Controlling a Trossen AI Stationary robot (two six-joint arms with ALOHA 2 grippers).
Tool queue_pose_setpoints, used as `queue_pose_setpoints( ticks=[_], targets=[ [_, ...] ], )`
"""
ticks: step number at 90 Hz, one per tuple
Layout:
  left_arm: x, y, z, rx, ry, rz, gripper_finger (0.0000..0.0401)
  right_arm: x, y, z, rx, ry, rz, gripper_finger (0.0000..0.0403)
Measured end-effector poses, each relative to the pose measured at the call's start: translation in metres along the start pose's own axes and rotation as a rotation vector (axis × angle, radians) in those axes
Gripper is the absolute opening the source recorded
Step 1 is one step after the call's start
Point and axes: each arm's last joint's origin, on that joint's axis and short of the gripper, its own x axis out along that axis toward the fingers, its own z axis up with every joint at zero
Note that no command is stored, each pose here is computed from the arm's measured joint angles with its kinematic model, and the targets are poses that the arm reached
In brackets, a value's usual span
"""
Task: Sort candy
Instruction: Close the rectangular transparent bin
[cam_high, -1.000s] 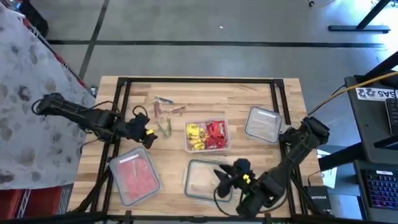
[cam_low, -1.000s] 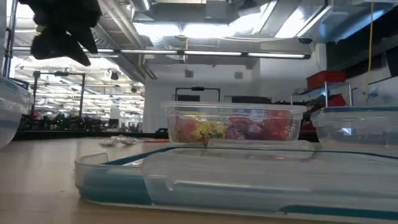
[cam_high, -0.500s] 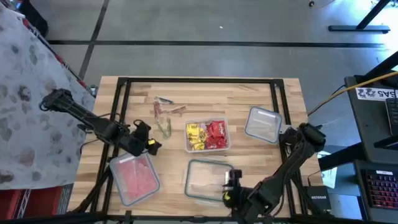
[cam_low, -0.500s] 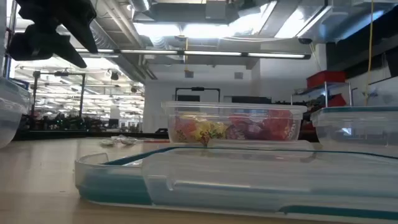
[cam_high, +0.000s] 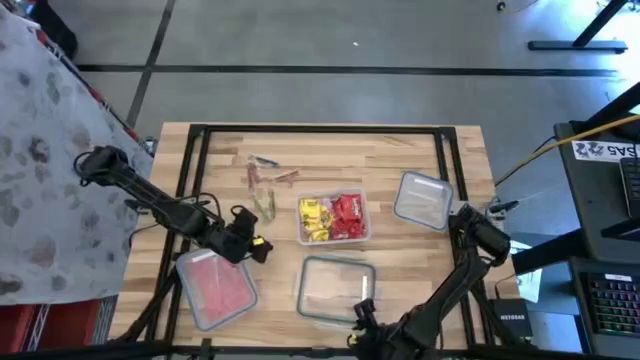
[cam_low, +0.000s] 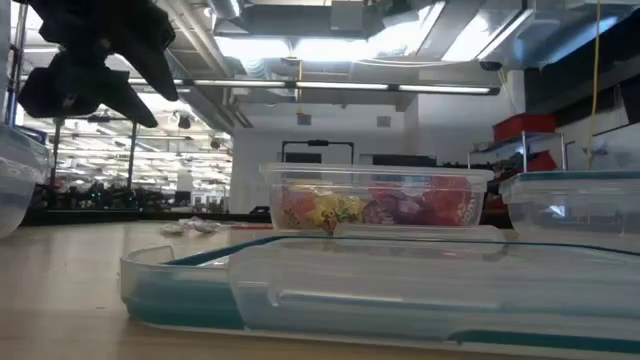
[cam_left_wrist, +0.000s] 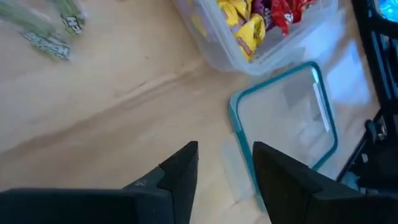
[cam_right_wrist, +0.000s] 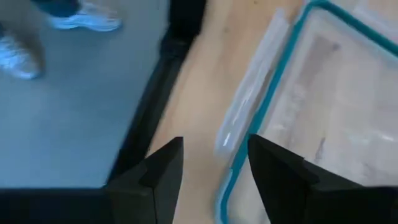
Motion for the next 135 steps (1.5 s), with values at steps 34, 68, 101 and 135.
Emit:
queue_pose_setpoints(
  ticks=[34, 68, 101, 135],
  targets=[
    [0.0, 0.0, -0.001, -0.019, 0.037, 0.003, 0.0136, 0.039, 0.007, -0.013, 0.036, 0.011, -0.119, 0.0167],
    [0.0, -0.003, -0.001, -0.028, 0.043, -0.033, 0.0136, 0.051, -0.003, -0.011, 0.289, 0.002, -0.167, 0.011],
    [-0.029, -0.05, 0.004, 0.233, -0.189, -0.247, 0.0136, 0.018, -0.01, 0.007, 0.318, 0.102, -0.196, 0.0007],
    [-0.054, -0.081, 0.02, 0.329, -0.298, -0.308, 0.0136, -0.116, -0.047, 0.048, 0.205, -0.075, -0.124, 0.0004]
  ],
)
